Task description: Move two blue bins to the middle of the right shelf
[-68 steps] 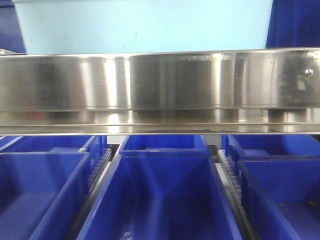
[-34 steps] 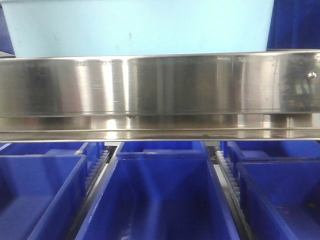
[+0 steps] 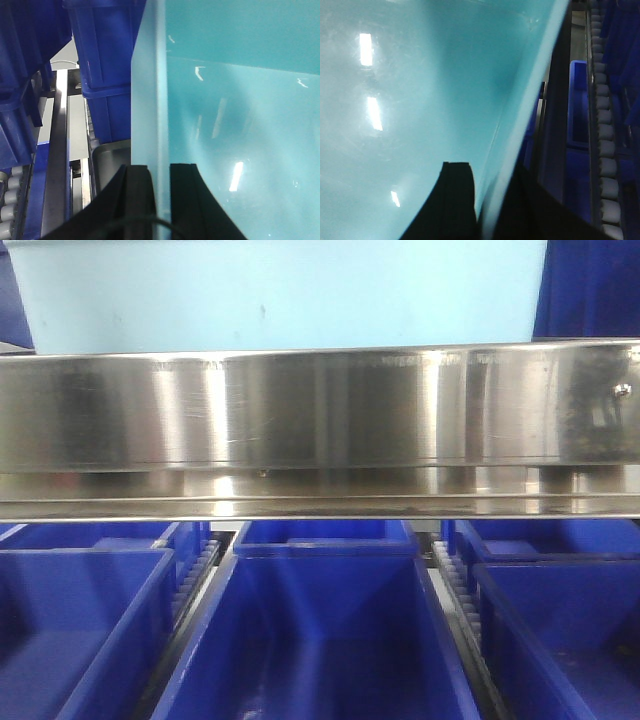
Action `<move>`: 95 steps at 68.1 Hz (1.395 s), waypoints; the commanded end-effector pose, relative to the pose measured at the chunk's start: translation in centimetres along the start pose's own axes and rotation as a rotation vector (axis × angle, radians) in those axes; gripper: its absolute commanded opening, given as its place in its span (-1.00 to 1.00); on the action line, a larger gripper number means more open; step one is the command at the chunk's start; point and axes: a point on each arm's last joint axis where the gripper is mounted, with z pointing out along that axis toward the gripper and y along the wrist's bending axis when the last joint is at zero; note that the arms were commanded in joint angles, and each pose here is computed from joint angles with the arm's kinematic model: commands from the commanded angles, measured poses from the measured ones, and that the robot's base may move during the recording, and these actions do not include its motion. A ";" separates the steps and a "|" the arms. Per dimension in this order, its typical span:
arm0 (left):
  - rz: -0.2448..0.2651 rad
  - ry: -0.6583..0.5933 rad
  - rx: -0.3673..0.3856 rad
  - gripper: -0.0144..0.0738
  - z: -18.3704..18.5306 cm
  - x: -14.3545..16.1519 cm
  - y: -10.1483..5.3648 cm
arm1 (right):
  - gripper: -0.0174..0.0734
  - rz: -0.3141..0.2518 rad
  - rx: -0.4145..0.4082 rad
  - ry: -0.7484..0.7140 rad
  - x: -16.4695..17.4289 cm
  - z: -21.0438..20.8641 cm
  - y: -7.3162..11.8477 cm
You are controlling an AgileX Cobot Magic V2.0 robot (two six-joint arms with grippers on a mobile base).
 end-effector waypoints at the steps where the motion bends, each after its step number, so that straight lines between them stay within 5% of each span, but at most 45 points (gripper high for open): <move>1: -0.045 -0.094 0.064 -0.92 -1.0 -1.1 -0.9 | -0.96 -0.026 -0.024 -0.044 -0.4 -0.3 0.3; 45: -0.045 -0.102 0.064 -0.92 -1.0 -1.2 -0.9 | -0.96 -0.025 -0.026 -0.062 -0.6 -0.4 0.3; 70: -0.049 0.225 0.075 -0.92 -1.1 1.7 -1.0 | -0.96 -0.024 -0.018 0.017 0.0 0.4 0.2; 95: -0.038 0.387 0.048 -0.92 1.8 3.8 -0.8 | -0.96 -0.022 -0.008 0.090 0.5 3.1 0.1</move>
